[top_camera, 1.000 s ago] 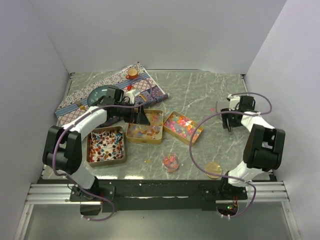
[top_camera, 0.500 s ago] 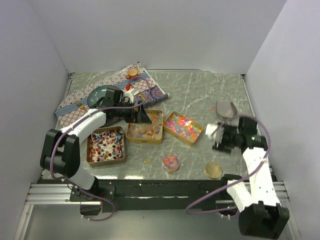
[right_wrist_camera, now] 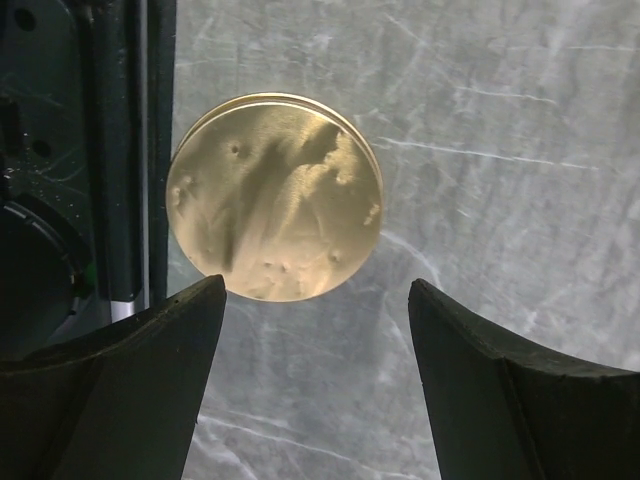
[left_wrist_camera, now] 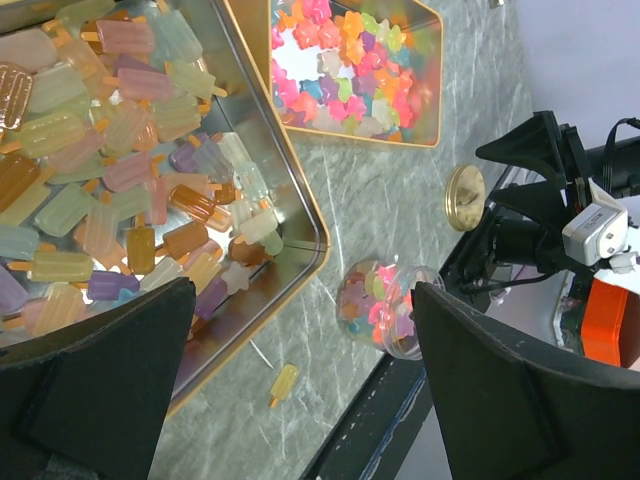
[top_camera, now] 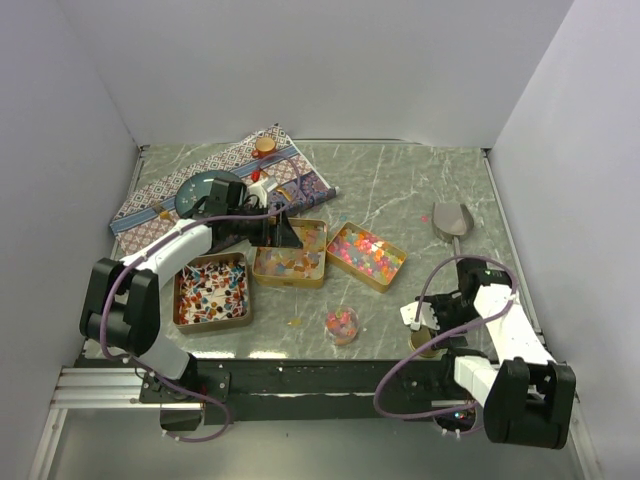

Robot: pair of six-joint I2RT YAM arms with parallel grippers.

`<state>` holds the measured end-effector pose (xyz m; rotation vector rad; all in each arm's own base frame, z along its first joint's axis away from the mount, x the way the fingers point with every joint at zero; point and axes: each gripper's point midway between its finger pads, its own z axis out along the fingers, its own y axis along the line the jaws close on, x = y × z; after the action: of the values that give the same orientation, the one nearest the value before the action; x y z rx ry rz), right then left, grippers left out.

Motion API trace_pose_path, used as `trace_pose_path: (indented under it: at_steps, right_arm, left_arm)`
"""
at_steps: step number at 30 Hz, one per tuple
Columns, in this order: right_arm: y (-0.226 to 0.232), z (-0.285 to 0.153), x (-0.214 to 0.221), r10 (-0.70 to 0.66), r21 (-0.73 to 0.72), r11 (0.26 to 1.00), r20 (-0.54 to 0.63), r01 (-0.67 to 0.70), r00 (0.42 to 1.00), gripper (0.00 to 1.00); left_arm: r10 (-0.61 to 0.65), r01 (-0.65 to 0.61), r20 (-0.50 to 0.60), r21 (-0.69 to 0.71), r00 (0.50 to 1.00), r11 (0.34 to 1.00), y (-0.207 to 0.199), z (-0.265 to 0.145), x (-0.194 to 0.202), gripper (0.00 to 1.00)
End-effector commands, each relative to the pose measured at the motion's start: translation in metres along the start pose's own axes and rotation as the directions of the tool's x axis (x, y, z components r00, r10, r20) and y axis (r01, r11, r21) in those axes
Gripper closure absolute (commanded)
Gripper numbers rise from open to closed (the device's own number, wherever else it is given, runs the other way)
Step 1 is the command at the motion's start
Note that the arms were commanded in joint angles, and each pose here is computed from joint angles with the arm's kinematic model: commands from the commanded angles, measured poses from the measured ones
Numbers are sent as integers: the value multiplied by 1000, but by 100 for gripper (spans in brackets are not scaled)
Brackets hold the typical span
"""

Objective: Pack the candies
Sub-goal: Move the bottle lid to the center of the board.

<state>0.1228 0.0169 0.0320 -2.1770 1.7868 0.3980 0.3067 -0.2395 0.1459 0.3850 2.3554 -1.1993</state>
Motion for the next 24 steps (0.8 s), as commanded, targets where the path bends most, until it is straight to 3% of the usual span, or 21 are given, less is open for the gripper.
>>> trace_pose_path:
  at_steps: [1, 9, 24]
  right_arm:
    - [16, 0, -8, -586, -168, 788, 93, 592, 805, 18]
    - [-6, 16, -12, -666, -55, 743, 31, 667, 745, 18]
    - [10, 16, -26, -684, -88, 717, 99, 692, 722, 18]
  left_arm:
    - [56, -55, 25, -8, 998, 998, -1, -2, -5, 3]
    - [62, -61, 23, -27, 998, 998, 7, 4, -9, 3]
    - [49, -49, 3, -27, 999, 998, 14, 14, -12, 3]
